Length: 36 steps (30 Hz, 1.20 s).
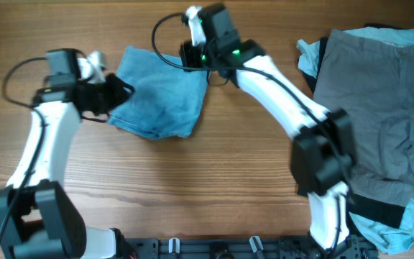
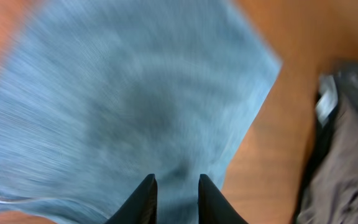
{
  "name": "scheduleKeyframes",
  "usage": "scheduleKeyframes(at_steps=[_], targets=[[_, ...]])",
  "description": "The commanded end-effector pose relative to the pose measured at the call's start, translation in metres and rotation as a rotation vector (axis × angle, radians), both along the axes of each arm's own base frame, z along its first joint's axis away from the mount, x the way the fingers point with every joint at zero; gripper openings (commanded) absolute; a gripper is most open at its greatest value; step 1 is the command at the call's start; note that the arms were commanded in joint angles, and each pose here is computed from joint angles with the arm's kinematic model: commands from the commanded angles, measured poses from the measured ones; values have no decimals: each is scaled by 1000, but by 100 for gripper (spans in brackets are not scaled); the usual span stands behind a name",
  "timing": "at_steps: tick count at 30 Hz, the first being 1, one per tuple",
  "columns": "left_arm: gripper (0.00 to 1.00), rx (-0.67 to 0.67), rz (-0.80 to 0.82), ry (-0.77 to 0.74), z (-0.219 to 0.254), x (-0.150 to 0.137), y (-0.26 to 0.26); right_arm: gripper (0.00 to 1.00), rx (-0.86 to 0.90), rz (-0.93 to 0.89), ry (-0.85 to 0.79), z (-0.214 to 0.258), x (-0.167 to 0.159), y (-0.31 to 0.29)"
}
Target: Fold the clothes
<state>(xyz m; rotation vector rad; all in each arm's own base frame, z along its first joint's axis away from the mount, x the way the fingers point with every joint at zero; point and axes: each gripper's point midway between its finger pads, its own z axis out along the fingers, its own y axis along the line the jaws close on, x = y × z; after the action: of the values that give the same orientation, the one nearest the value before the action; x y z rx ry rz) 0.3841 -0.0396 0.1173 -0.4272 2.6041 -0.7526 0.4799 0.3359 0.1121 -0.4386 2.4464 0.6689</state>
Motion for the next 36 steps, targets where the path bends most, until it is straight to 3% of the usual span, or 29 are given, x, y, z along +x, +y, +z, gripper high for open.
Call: scheduleKeyframes(at_steps=[1, 2, 4, 9, 13, 18, 20, 21, 22, 25, 28, 32, 36], targets=[[26, 117, -53, 116, -46, -21, -9, 4, -41, -139, 405, -128, -34, -18], [34, 131, -50, 150, -53, -28, -7, 4, 7, -139, 538, -139, -53, -13], [39, 149, -43, 181, -56, -35, 0, 4, 7, -160, 645, -143, -71, -16], [57, 139, 16, 211, -58, -39, 21, 4, -103, -197, 751, -121, -105, -38], [57, 78, 26, 175, -52, -32, 22, 5, -100, -108, 611, -72, -98, -39], [56, 74, 25, 180, -52, -33, 21, 14, -25, 87, 256, 14, -71, -26], [56, 16, 2, 185, -48, -36, 11, 29, -11, 79, 237, 24, -69, -26], [56, -10, -8, 182, -46, -36, 7, 48, -14, 70, 256, 23, -72, -27], [56, -24, -14, 181, -45, -36, 5, 59, -14, 28, 311, 19, -77, -31], [56, -26, -20, 159, -39, -35, 4, 66, -29, -84, 460, 9, -92, -48], [57, -26, -51, 44, -16, -23, 1, 82, -93, -168, 675, -5, -127, -74], [60, -14, -52, -25, -2, -15, 2, 98, -129, -246, 796, -27, -149, -85], [61, -14, -52, -26, -2, -15, 2, 99, -7, -248, 895, -54, -163, -69]])
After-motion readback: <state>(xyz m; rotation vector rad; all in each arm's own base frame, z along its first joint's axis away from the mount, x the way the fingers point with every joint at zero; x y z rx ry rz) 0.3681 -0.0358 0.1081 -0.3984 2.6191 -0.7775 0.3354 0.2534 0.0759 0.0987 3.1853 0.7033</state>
